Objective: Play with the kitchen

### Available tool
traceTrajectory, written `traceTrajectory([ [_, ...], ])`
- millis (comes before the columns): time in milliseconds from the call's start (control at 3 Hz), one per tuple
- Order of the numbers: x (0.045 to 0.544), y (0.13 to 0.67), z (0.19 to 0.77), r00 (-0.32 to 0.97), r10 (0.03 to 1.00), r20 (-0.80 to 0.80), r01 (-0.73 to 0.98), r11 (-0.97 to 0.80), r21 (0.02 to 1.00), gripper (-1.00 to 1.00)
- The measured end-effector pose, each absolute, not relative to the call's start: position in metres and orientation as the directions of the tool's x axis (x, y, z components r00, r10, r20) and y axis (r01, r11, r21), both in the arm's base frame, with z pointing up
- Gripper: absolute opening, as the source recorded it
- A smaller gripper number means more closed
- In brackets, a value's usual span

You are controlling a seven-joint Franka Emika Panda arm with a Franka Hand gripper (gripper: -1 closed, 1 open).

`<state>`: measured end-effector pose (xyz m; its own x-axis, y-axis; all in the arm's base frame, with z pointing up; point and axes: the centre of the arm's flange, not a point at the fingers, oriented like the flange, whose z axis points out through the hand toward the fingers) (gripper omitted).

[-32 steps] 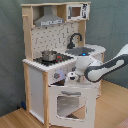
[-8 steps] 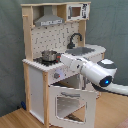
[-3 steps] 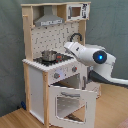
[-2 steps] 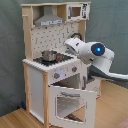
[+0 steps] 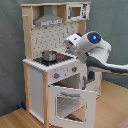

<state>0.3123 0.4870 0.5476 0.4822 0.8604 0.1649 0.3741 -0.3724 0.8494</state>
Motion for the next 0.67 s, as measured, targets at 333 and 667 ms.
traceTrajectory([
  [333,0.32,0.493,0.553,0.504,0.843,0.19,0.43,-0.436,0.791,1.0],
  [667,0.332,0.501,0.555,0.521,0.828,0.209,0.482,-0.487,0.729,1.0],
])
